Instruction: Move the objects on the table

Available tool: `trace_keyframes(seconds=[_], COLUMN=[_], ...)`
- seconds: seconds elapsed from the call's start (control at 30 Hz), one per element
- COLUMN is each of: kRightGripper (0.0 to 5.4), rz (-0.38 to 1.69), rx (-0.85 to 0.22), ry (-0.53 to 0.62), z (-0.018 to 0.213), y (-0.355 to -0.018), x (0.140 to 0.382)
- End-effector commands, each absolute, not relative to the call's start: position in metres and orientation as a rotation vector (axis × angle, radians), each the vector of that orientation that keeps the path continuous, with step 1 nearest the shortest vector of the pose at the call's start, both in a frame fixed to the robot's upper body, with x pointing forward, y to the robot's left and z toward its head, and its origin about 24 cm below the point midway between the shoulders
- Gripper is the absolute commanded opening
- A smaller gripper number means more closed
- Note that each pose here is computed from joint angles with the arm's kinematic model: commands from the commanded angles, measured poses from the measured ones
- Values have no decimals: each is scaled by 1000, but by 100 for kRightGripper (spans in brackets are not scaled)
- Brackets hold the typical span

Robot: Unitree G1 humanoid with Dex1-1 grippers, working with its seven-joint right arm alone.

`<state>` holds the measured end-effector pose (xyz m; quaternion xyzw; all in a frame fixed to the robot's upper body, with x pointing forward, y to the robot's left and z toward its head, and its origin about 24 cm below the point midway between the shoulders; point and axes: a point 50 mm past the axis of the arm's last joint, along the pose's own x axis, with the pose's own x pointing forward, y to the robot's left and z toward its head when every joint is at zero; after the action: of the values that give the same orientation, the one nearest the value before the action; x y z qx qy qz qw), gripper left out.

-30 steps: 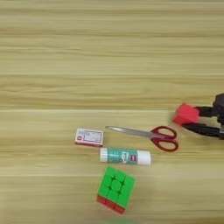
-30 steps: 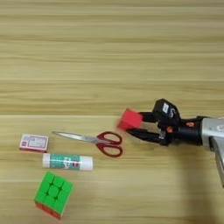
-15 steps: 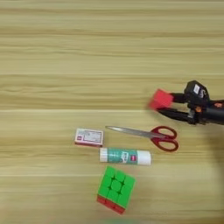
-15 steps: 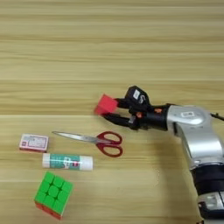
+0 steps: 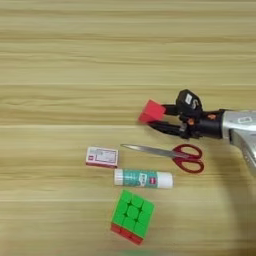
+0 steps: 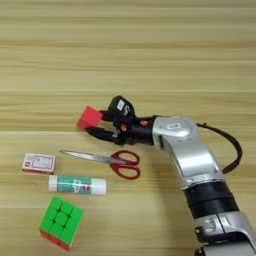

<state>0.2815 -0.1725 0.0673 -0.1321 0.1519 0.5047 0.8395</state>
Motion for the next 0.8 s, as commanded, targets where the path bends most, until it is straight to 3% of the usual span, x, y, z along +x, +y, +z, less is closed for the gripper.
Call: trace_keyframes(seconds=[0.03, 0.4, 0.8], kRightGripper=[224, 224, 224], rz=[1069, 1033, 1083], rx=[-343, -335, -321], ry=[204, 222, 241], z=[94, 75, 61], y=[-154, -143, -129], x=[294, 305, 302])
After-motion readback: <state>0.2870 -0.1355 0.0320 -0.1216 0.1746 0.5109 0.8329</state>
